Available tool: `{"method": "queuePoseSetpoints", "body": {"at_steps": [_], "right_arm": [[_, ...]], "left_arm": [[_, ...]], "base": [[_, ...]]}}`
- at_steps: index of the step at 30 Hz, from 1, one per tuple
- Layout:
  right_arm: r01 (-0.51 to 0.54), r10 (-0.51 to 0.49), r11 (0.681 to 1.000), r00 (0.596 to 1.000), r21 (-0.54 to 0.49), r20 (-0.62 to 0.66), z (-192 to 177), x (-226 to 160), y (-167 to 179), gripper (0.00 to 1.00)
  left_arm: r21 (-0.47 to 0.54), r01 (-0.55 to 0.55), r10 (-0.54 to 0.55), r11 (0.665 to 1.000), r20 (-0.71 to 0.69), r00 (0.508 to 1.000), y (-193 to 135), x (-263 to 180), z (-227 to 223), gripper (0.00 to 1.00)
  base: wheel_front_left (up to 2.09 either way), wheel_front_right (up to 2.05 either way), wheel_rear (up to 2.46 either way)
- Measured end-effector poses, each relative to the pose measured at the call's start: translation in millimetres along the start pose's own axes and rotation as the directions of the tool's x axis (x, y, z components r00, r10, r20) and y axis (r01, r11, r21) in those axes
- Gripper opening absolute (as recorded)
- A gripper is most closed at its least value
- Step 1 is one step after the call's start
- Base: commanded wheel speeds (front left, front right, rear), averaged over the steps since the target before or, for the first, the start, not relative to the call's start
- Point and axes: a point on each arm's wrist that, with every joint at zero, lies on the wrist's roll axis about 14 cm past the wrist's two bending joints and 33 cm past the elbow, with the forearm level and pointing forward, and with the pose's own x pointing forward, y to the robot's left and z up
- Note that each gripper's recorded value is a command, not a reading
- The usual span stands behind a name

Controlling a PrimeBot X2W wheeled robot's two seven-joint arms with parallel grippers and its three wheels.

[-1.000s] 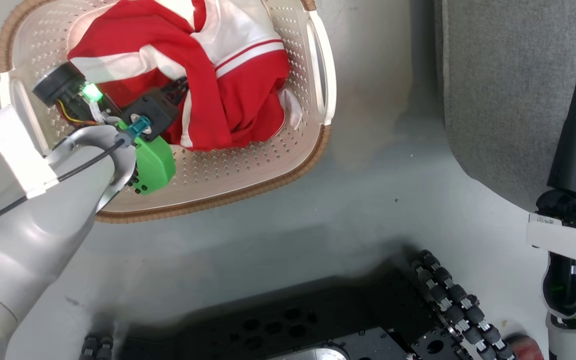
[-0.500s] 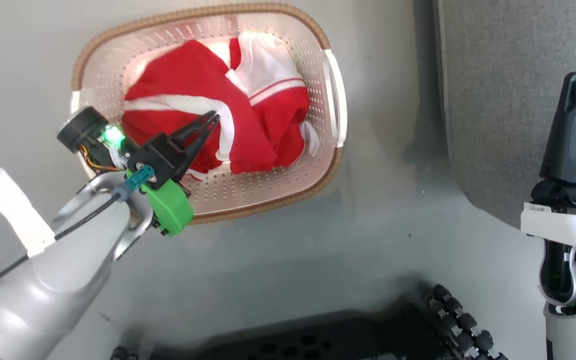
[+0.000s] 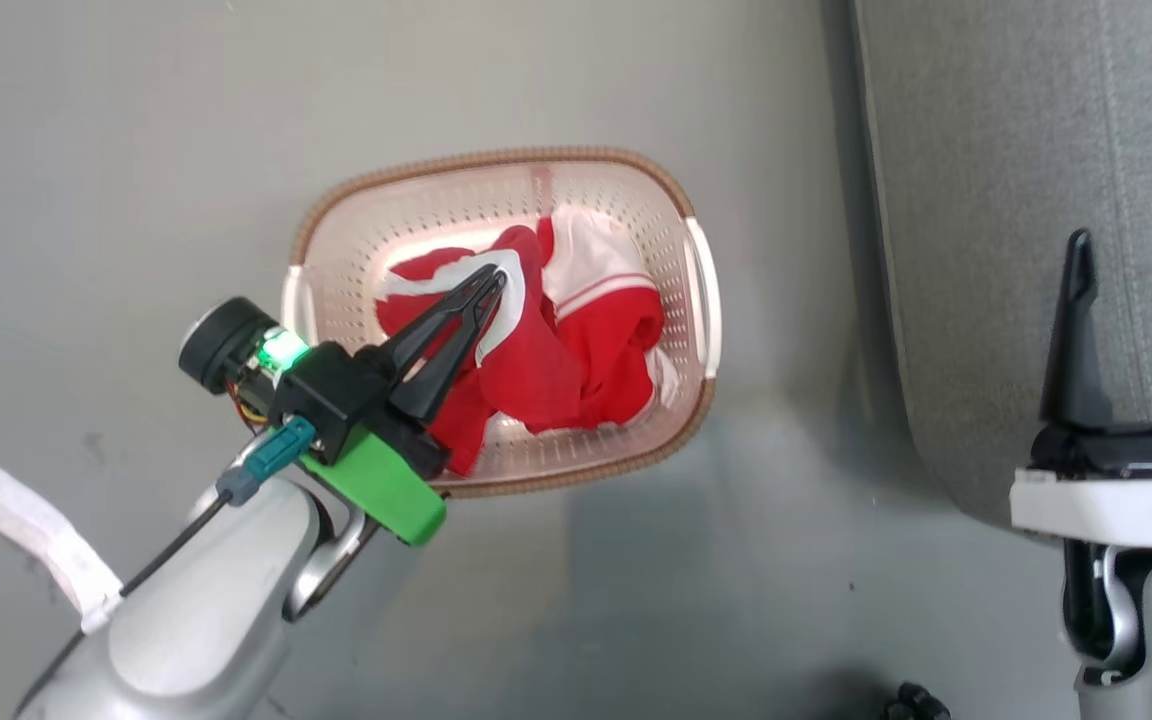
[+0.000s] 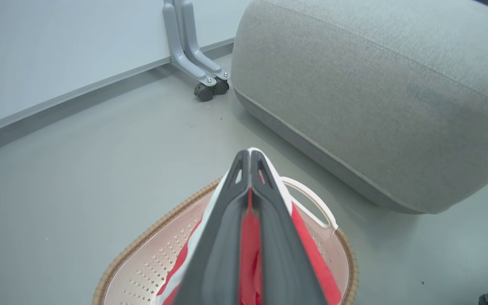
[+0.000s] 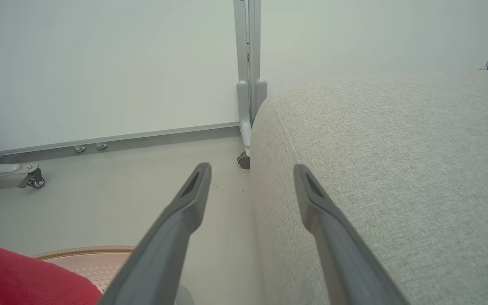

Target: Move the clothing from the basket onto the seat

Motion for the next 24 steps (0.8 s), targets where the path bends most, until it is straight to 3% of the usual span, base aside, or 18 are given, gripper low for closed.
{"method": "queuePoseSetpoints", "body": {"at_steps": [6,14,24], "right_arm": [[-0.059,0.059,0.998,0.998,0.012,0.029,22,-20,21,1.00],[-0.174,0.171,0.983,0.983,0.052,0.067,47,-54,61,1.00],[-0.401,0.385,0.912,0.908,0.082,0.165,84,-104,138,1.00]], "left_arm": [[-0.016,-0.076,0.078,0.997,0.165,0.983,-10,-25,65,0.00],[0.021,-0.153,0.133,0.988,0.389,0.911,-25,-65,153,0.00],[0.136,-0.194,0.070,0.972,0.619,0.783,-64,-105,255,0.00]], "base": [[0.00,0.00,0.00],[0.00,0.00,0.00],[0.00,0.00,0.00]]}}
